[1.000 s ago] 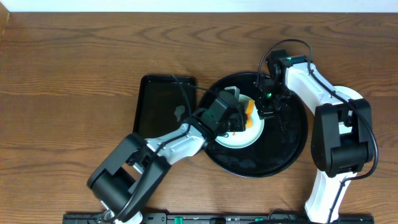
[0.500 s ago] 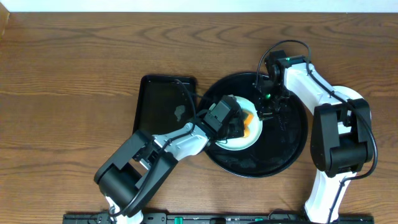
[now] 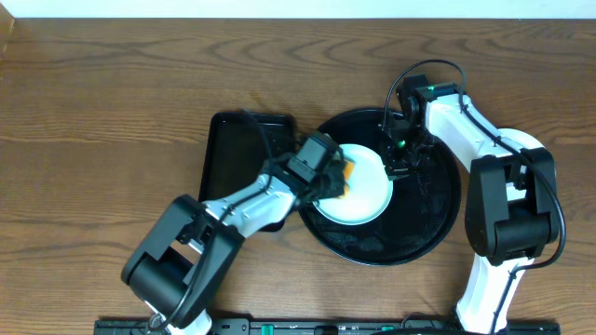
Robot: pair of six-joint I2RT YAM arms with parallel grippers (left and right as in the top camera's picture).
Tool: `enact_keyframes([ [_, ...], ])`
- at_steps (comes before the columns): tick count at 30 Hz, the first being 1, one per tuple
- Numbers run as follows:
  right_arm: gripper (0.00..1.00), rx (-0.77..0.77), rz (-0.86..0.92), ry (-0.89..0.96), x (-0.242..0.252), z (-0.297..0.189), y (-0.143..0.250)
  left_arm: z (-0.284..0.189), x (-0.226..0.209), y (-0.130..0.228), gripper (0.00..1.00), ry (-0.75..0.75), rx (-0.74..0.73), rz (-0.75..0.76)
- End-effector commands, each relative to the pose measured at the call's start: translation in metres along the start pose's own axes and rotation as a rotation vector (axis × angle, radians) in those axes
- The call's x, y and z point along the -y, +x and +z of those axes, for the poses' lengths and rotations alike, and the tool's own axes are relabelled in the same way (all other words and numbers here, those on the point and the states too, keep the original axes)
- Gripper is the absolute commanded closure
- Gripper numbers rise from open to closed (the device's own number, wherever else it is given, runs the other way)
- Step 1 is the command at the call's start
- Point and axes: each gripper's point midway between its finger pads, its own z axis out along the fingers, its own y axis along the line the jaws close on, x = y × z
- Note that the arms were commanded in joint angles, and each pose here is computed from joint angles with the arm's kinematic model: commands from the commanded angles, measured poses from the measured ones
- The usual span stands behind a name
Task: Clean dirty plates on tray and stack at the side
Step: 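Scrub the remaining plate with the sponge in the left gripper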
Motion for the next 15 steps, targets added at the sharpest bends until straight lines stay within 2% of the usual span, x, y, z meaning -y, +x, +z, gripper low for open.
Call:
enact_keyframes([
  [1, 0.99, 0.020, 0.005, -0.002, -0.004, -0.008, 0.000, -0.015, -0.005, -0.030, 0.93, -0.005, 0.078, 0.042],
  [5, 0.99, 0.021, 0.005, -0.002, -0.004, -0.008, 0.000, -0.049, -0.001, -0.050, 0.93, 0.018, 0.140, 0.057],
  [9, 0.99, 0.029, 0.006, -0.002, -0.003, -0.009, -0.002, -0.090, -0.009, -0.051, 0.93, -0.011, 0.146, 0.048],
  [15, 0.99, 0.138, 0.034, -0.009, 0.000, -0.027, -0.019, -0.131, -0.047, -0.052, 0.92, -0.127, 0.166, -0.016],
])
